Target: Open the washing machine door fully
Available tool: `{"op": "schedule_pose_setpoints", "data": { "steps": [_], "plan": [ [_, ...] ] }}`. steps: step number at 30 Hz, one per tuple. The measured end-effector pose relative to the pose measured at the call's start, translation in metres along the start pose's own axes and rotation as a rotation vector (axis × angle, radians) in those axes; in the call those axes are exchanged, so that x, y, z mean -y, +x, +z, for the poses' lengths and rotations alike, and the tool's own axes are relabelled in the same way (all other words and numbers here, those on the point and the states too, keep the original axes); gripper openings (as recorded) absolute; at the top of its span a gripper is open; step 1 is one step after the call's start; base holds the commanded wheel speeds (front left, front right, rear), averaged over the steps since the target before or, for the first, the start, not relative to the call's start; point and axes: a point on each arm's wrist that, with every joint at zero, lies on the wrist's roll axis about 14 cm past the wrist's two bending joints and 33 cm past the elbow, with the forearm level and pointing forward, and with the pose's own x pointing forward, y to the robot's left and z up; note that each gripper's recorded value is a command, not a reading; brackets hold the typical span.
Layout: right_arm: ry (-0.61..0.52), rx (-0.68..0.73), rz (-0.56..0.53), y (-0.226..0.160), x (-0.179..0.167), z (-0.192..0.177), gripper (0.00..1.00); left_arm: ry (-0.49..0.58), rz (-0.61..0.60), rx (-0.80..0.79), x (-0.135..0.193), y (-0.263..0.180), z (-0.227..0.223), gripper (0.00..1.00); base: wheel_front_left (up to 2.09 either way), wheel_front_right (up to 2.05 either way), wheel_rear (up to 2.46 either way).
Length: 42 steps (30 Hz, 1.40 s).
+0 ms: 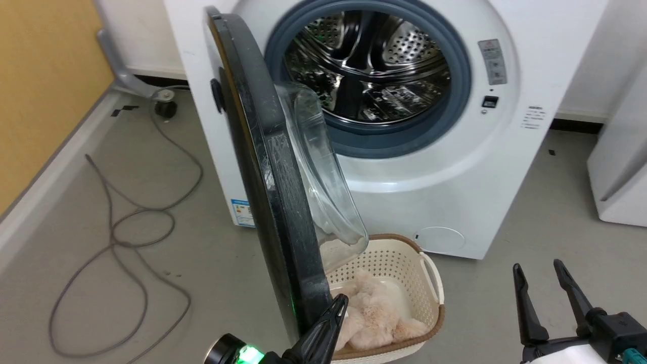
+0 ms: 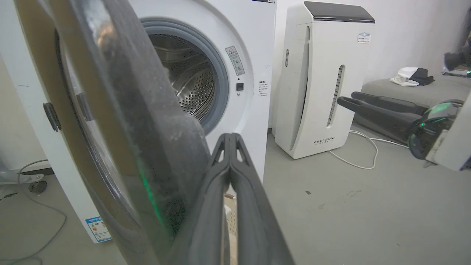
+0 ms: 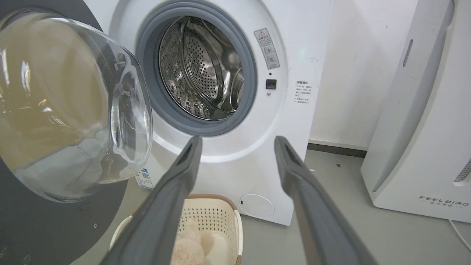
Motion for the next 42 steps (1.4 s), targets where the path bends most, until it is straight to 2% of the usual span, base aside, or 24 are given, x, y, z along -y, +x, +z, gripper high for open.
{"op": "schedule_pose_setpoints", "data": {
  "steps": [7, 18, 25, 32, 42],
  "plan": [
    [0.017, -0.004, 0.053, 0.01, -0.017, -0.003, 1.0, 0.013, 0.06, 0.0, -0.016, -0.009, 0.002, 0.0, 0.0, 0.0, 0.0],
    [0.041, -0.014, 0.176, 0.028, -0.059, -0.008, 1.0, 0.057, 0.23, -0.013, -0.059, -0.039, 0.003, 0.0, 0.0, 0.0, 0.0],
    [0.048, -0.021, 0.23, 0.035, -0.078, -0.011, 1.0, 0.109, 0.395, -0.044, -0.109, -0.068, 0.002, 0.0, 0.0, 0.0, 0.0],
    [0.052, -0.031, 0.242, 0.036, -0.082, -0.015, 1.0, 0.154, 0.545, -0.091, -0.161, -0.098, -0.002, 0.0, 0.0, 0.0, 0.0],
    [0.051, -0.061, 0.249, 0.039, -0.083, -0.028, 1.0, 0.196, 0.718, -0.1, -0.228, -0.114, 0.007, 0.0, 0.0, 0.0, 0.0]
  ]
}}
